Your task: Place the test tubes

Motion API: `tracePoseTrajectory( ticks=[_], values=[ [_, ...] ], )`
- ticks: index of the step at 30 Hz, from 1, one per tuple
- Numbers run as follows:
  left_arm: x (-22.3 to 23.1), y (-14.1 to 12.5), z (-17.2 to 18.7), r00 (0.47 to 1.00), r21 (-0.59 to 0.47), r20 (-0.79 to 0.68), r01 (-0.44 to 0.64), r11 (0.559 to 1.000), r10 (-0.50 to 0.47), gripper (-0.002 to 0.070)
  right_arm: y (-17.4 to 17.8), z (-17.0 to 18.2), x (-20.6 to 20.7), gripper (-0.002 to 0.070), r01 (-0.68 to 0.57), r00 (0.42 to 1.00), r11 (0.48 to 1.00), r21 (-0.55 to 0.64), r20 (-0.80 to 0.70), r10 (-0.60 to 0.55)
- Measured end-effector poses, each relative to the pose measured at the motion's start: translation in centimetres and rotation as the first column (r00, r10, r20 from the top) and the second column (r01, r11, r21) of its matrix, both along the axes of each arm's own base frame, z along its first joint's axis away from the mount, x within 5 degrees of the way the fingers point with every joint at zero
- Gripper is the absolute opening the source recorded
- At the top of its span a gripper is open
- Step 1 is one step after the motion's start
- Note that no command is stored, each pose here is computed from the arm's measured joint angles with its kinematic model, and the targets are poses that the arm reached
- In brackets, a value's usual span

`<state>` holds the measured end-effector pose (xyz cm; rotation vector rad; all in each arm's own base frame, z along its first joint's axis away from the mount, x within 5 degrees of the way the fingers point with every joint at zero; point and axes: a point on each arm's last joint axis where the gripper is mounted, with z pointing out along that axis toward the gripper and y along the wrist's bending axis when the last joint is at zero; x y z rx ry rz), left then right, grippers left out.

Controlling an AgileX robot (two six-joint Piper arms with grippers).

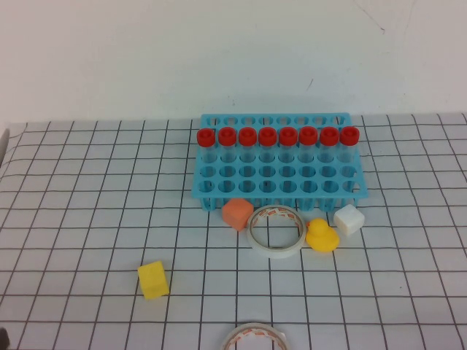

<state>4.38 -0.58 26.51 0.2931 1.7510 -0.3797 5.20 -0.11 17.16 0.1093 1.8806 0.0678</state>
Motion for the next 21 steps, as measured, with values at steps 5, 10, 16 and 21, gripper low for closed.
tracePoseTrajectory(
  ticks=[5,10,16,21],
  values=[
    [-0.5,-0.1,-1.7,1.0,0.08,0.013,-0.02,0.997,0.019,-0.0001,0.0,0.0,0.0,-0.0001,0.0,1.0,1.0,0.0,-0.002,0.0],
    [-0.2,0.0,-3.2,0.982,0.084,0.072,-0.179,0.98,0.173,-0.0001,0.0,0.0,0.0,-0.0001,0.0,1.0,1.0,0.002,-0.003,0.0],
    [0.4,0.4,-4.9,0.938,0.062,0.049,-0.347,0.936,0.344,-0.0001,0.0,0.0,0.0,-0.0001,0.0,1.0,1.0,0.002,-0.005,0.0],
    [0.9,0.4,-6.5,0.927,0.068,0.093,-0.371,0.926,0.364,-0.0001,0.0,0.0,0.0,-0.0001,0.0,1.0,1.0,0.002,-0.005,0.0]
  ],
)
